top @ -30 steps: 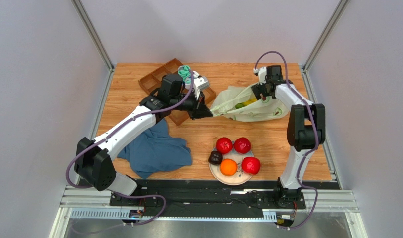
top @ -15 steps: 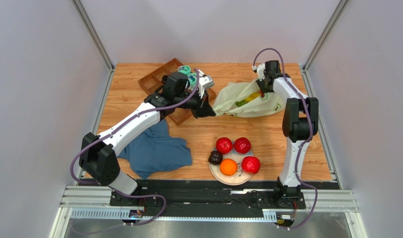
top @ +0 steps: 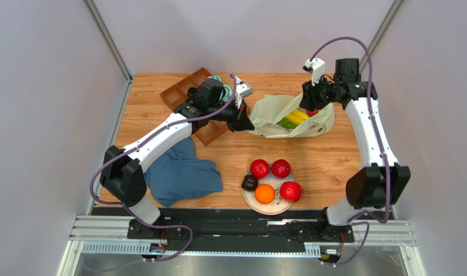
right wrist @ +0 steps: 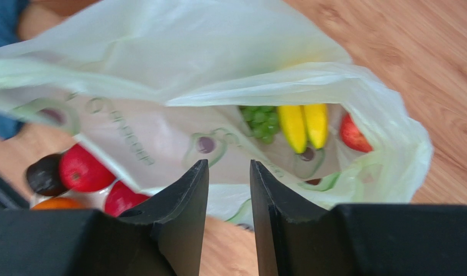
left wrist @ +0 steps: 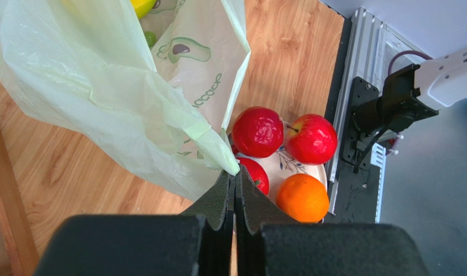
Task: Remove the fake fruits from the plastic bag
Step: Adjust the plastic bag at the center of the board.
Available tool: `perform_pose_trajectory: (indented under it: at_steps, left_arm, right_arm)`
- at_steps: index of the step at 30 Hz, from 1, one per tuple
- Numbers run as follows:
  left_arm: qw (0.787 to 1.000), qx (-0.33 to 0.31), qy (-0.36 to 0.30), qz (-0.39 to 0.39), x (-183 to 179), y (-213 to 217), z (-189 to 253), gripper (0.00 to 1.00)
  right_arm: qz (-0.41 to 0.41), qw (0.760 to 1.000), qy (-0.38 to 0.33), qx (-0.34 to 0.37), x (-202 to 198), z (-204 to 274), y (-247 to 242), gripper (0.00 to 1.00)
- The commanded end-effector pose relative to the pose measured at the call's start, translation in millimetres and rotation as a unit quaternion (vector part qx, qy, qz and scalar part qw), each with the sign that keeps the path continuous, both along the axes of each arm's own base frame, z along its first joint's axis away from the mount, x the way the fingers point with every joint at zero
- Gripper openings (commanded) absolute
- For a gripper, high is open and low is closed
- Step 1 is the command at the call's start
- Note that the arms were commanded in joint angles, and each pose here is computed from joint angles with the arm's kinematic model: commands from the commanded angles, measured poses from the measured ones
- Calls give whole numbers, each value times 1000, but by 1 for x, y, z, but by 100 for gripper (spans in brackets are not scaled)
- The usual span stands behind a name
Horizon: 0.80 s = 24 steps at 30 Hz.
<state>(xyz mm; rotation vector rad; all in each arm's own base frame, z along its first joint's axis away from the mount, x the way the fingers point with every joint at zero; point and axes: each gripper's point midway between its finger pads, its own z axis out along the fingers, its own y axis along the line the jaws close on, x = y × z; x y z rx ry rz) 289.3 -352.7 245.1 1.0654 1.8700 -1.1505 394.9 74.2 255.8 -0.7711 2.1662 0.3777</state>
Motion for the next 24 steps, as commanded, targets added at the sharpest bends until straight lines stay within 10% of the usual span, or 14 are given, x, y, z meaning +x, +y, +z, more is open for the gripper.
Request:
perform_pose_trajectory:
  at_steps: [1,7,14,24]
  left_arm:
    - [999,-29,-22,-4,3,-8,27,0]
    - [999,-31,-16,-3,-2,-5,25,0]
    - [1000,-27,10,6,-20,6,11,0]
    - [1000,-27,3,5,-33,17,13,0]
  right_arm:
    - [79,991,90,63,-63,-15,29,37]
    - [90,994,42,39,-93,-11,40,39]
    - [-122,991,-46,-14,-34,-48,-6,43]
    - [-15,996,87,4,-125,-113,17,38]
